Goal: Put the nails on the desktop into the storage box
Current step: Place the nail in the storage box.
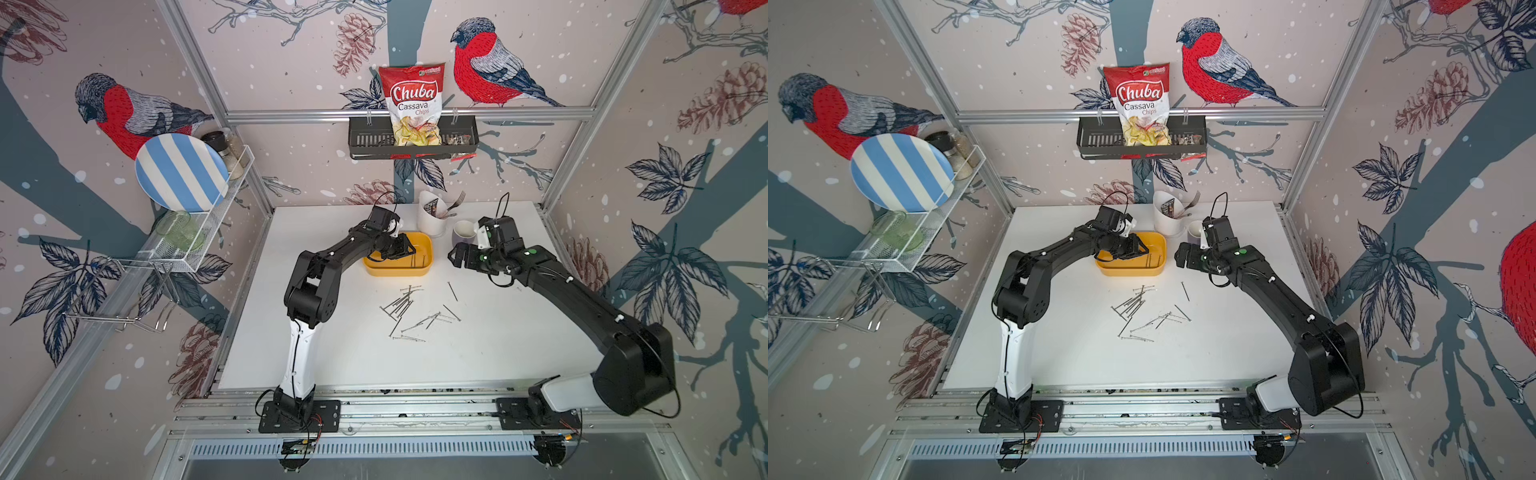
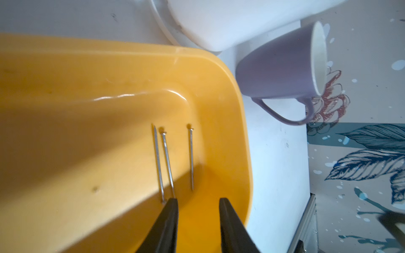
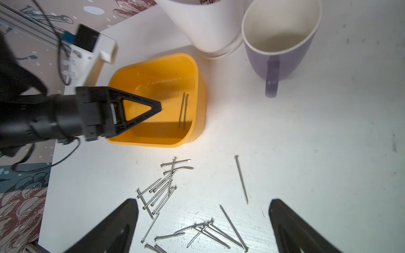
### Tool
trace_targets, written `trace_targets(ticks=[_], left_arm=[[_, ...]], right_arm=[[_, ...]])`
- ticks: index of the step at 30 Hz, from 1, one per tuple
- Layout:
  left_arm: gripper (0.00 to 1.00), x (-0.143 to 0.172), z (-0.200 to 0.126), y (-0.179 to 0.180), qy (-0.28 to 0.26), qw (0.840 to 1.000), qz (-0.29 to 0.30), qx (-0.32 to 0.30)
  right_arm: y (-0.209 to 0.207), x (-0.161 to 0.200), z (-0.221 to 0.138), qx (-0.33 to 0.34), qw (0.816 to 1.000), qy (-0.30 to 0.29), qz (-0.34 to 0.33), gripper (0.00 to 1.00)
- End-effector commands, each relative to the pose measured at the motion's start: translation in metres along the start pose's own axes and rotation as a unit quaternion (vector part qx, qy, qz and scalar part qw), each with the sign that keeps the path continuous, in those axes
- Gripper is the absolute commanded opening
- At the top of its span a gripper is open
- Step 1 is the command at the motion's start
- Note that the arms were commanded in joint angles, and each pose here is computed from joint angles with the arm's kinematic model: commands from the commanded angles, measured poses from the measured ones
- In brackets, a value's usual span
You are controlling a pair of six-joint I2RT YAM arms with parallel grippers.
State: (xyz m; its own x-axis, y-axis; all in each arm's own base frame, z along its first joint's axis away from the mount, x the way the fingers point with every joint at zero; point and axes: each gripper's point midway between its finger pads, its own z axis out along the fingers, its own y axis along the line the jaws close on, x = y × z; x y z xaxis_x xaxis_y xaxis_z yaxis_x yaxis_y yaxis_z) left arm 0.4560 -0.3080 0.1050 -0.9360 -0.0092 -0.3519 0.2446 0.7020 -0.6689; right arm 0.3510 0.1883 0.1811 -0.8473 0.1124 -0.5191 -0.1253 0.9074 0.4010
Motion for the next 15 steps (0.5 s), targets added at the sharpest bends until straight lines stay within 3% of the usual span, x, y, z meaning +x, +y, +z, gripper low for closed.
trace_targets(ticks=[1,7,13,15], left_arm=[[0.37,0.007,-0.023,-0.017,-0.003,0.999,0.031,0.017],[0.39,0.033,-0.059,-0.017,-0.008,0.999,0.030,0.023],[0.40,0.050,-0.077,-0.012,-0.026,0.999,0.013,0.013],[0.40,0.053,-0.084,-0.013,-0.034,0.999,0.002,0.014]], right_arm=[[-0.012,0.017,0.011,0.031,0.998,0.050,0.023,0.92],[-0.036,0.041,0.043,0.100,0.987,0.128,-0.003,0.77],[-0.047,0.054,0.075,0.120,0.975,0.176,-0.055,0.62],[-0.050,0.057,0.081,0.120,0.973,0.185,-0.067,0.61]])
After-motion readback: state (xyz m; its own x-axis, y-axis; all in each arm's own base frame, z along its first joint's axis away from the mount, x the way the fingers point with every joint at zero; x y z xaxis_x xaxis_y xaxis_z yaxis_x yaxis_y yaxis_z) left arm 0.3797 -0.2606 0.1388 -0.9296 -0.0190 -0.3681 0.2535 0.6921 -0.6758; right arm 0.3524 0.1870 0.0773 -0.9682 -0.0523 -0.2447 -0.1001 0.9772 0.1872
